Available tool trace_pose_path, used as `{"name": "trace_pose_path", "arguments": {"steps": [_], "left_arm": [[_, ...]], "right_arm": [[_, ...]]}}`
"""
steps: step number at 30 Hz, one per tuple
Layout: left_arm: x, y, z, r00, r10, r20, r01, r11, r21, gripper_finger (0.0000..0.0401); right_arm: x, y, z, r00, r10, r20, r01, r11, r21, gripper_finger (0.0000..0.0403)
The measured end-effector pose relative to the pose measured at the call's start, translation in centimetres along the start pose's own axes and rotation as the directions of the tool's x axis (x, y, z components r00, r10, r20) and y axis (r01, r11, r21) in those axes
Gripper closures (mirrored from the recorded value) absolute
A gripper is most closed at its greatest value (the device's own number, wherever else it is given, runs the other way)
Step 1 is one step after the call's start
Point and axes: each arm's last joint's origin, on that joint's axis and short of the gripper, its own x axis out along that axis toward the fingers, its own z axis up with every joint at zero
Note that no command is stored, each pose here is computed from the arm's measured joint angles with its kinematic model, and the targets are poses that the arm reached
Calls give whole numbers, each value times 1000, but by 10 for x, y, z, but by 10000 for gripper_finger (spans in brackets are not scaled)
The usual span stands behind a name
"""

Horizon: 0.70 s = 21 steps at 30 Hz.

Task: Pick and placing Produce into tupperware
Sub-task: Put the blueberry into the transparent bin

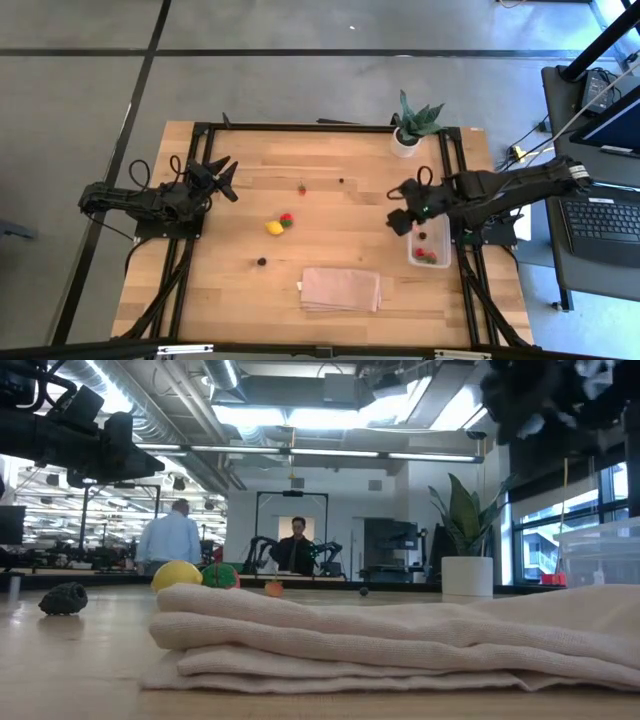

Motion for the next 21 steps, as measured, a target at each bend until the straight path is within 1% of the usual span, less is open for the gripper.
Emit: {"name": "trace_pose_path", "arguments": {"steps": [2,4,7,9,11,13,15,18,21], "left_arm": [[0,0,0,1000,0,0,0,1000,0,261],[0,0,0,1000,0,0,0,1000,0,261],[0,0,0,1000,0,0,0,1000,0,261],[0,0,0,1000,0,0,0,1000,2,261],[0,0,0,1000,0,0,0,1000,3,261],[0,0,0,1000,0,0,0,1000,3,261],[0,0,0,1000,0,0,0,1000,2,261],[0,0,0,1000,0,0,0,1000,3,261],[0,0,0,1000,0,0,0,1000,2,261]], "right_arm": [[-4,5,8,999,6,47,-5,1000,-25,141],[-5,14,19,993,48,109,-40,996,-74,143],[1,29,38,978,88,187,-55,983,-175,146],[10,38,53,970,98,223,-42,969,-245,146],[23,44,67,971,63,229,5,958,-286,146],[41,45,80,976,-3,216,71,949,-306,147],[58,42,95,977,-75,199,133,947,-293,147],[87,35,117,971,-165,175,205,948,-243,147],[115,25,137,960,-241,144,269,937,-224,147]]}}
